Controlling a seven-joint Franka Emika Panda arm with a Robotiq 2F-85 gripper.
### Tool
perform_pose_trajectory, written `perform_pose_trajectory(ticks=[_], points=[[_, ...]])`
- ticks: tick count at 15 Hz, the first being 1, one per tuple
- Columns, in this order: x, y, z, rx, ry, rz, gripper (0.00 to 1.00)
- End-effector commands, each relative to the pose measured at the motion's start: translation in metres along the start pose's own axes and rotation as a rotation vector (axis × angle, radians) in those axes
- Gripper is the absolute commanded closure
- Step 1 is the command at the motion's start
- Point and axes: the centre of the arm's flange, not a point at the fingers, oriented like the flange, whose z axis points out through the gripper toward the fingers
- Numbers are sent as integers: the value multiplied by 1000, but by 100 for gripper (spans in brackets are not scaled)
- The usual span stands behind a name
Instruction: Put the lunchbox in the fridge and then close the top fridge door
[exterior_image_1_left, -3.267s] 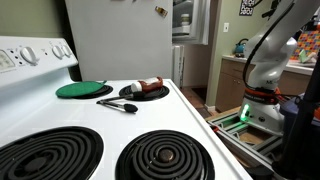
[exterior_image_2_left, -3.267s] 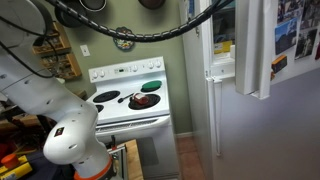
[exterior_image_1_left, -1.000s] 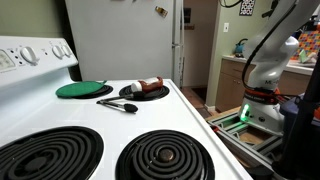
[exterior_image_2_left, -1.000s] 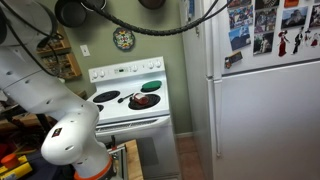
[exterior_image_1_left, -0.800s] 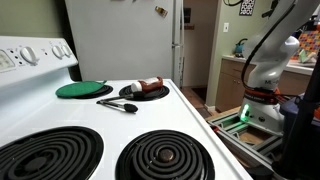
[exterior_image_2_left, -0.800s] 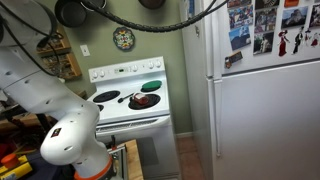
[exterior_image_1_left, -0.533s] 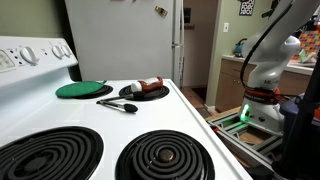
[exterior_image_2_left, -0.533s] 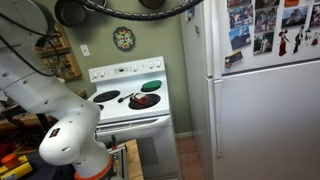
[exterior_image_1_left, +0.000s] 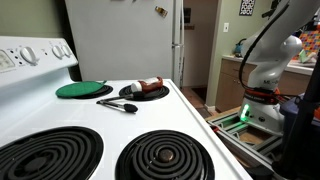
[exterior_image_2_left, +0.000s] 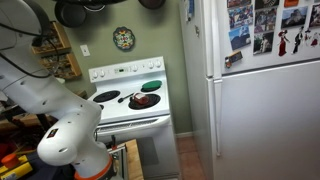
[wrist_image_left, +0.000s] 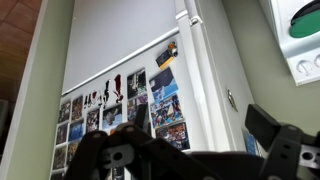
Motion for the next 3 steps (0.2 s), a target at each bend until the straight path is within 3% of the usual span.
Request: perform_pose_trajectory(ticks=[1, 3], points=[[-1, 0, 0, -3, -5, -1, 0], [-1, 0, 0, -4, -9, -1, 0]])
